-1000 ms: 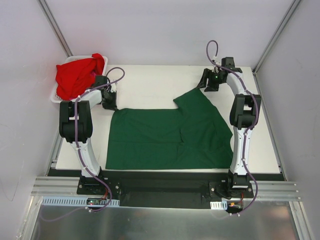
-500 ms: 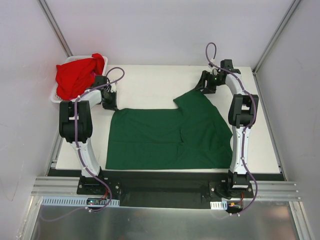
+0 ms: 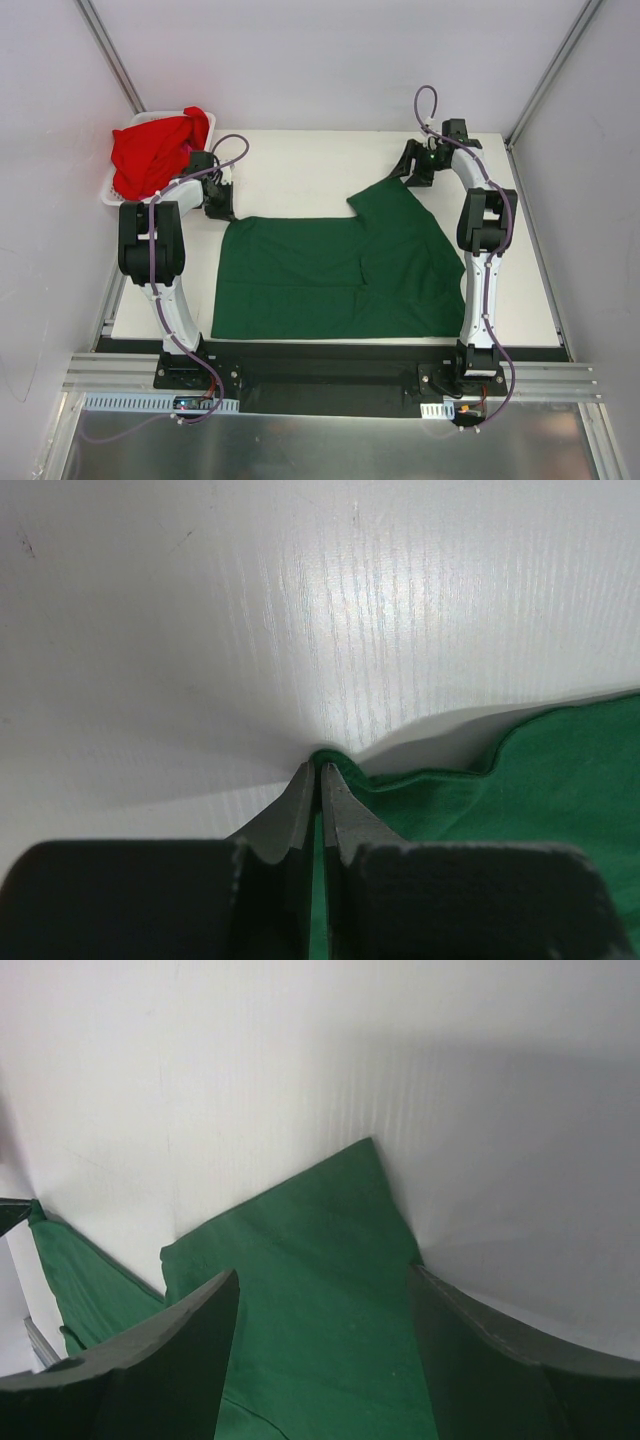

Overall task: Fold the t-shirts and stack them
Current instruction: Fold the tshirt

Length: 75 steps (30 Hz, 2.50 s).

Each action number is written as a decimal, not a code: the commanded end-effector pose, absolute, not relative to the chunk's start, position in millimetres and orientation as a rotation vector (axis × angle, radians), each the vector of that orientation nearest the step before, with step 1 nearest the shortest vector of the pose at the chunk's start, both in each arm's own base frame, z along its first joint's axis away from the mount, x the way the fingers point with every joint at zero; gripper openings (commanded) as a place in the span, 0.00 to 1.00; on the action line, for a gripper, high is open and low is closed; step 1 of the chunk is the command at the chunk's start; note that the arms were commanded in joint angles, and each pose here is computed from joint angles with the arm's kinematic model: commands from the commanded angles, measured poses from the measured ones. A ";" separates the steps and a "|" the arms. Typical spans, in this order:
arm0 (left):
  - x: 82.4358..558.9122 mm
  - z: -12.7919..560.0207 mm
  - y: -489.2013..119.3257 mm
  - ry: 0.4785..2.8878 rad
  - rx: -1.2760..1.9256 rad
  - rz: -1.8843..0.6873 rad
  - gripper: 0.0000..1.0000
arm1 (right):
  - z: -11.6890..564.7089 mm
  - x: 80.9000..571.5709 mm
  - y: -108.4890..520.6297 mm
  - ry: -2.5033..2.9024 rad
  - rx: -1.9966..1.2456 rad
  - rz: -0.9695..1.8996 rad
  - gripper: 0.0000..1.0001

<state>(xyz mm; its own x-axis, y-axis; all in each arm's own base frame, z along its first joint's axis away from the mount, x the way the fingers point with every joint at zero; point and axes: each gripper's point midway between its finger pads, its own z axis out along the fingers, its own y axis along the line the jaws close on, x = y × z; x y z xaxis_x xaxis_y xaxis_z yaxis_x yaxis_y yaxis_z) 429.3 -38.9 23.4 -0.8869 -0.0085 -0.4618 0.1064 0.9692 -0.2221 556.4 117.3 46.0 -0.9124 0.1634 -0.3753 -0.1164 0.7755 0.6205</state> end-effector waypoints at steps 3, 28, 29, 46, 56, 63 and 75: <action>436.6 44.3 -46.9 2.598 0.071 -0.363 0.00 | 65.4 577.6 95.9 2.492 0.131 0.859 0.71; 440.6 39.6 -47.0 2.600 0.067 -0.365 0.00 | 56.5 566.8 103.2 2.523 0.216 1.066 0.75; 440.8 40.9 -47.2 2.596 0.070 -0.366 0.00 | 57.5 565.8 103.4 2.524 0.214 1.068 0.75; 434.4 51.5 -47.4 2.578 0.076 -0.365 0.00 | 46.2 526.8 124.8 2.638 0.132 1.133 0.67; 430.9 62.5 -60.7 2.555 0.111 -0.387 0.00 | 40.8 501.4 125.7 2.705 0.101 1.101 0.16; 429.5 71.2 -70.2 2.535 0.134 -0.396 0.00 | 50.1 488.6 136.7 2.707 0.045 1.044 0.01; 414.4 73.4 -98.0 2.544 0.162 -0.413 0.00 | 87.9 448.7 160.3 2.673 -0.056 0.898 0.01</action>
<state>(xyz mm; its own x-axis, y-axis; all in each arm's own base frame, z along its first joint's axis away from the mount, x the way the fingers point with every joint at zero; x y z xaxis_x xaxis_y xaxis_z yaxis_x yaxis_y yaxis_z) 418.8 -87.6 54.6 -0.8590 0.0371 -0.5106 0.1866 0.9515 -0.2447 453.7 153.8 49.0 -0.9772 0.0858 -0.1944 -0.0578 0.7731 0.6317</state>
